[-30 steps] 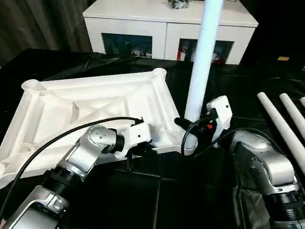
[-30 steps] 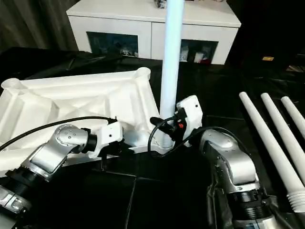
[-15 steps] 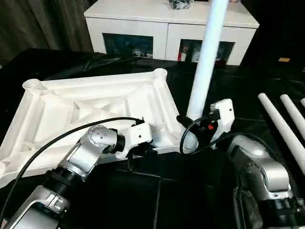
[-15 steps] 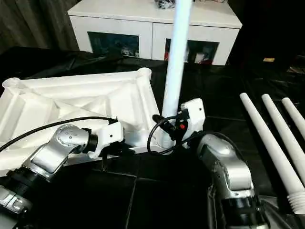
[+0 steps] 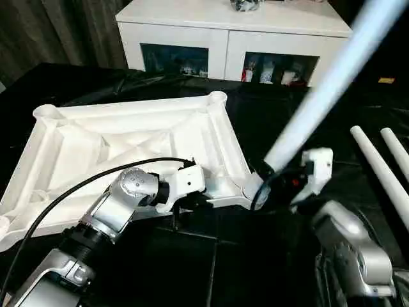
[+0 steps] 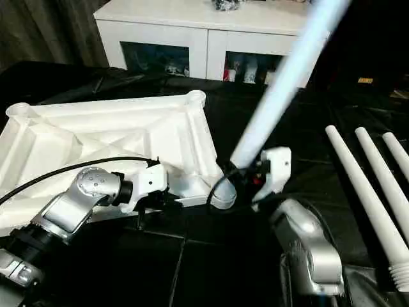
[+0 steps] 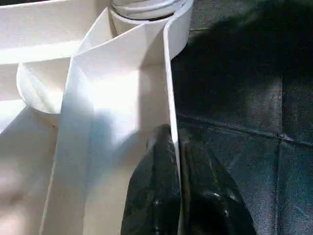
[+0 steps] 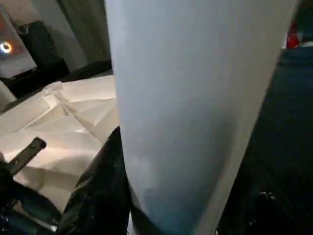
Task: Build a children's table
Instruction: Insert table leg to table base, then rotate leg to tighten
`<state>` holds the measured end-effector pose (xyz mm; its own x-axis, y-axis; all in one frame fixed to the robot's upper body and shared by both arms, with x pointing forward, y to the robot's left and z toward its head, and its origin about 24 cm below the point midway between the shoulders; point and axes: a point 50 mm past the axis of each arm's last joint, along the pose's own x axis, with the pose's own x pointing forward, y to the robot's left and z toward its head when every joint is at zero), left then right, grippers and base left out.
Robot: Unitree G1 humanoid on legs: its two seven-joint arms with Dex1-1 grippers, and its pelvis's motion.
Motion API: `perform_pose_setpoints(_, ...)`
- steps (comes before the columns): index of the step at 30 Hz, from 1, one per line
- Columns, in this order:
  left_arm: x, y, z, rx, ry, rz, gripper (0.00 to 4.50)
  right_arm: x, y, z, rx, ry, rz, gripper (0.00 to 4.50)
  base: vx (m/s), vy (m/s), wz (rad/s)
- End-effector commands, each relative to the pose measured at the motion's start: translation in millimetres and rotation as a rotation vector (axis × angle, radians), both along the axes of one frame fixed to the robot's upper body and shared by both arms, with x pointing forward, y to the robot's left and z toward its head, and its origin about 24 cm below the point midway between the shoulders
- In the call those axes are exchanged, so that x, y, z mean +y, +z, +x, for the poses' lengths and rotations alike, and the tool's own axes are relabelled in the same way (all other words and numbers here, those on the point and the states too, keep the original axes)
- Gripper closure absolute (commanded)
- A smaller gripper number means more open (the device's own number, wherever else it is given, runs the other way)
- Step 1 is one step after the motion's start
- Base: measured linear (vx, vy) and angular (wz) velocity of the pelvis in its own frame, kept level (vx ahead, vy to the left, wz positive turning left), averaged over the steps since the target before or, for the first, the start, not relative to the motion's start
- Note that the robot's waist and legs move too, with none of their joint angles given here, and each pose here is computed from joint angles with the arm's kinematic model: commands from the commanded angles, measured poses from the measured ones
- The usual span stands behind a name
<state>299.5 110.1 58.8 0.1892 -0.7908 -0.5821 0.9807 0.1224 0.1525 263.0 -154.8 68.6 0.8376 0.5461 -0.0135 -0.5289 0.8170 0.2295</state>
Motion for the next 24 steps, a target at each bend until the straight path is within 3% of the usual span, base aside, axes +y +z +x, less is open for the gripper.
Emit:
perform_pose_setpoints(1,3,0.9,2.4,-0.016,0.032,-0.032,4.5,1.3,-25.8,-10.8,0.108,0.035,-0.126,2.65,0.0,0.0,0.0)
perform_pose_setpoints(6,2,1.2,3.0,-0.018,0.032,-0.031,4.5,7.8,-27.0,-13.2,0.098,0.093,-0.187,2.65,0.0,0.0,0.0)
perform_pose_setpoints(13,3,1.9,3.2,-0.02,0.032,-0.029,4.5,11.7,-24.7,-5.5,0.128,0.135,-0.246,2.65,0.0,0.0,0.0)
perform_pose_setpoints(19,3,1.9,3.7,-0.018,0.034,-0.032,4.5,9.6,-35.6,-5.5,0.232,0.156,-0.265,2.65,0.0,0.0,0.0)
perform_pose_setpoints(24,3,2.4,4.7,-0.023,0.041,-0.035,4.5,8.0,-44.1,-7.0,0.252,0.149,-0.292,2.65,0.0,0.0,0.0)
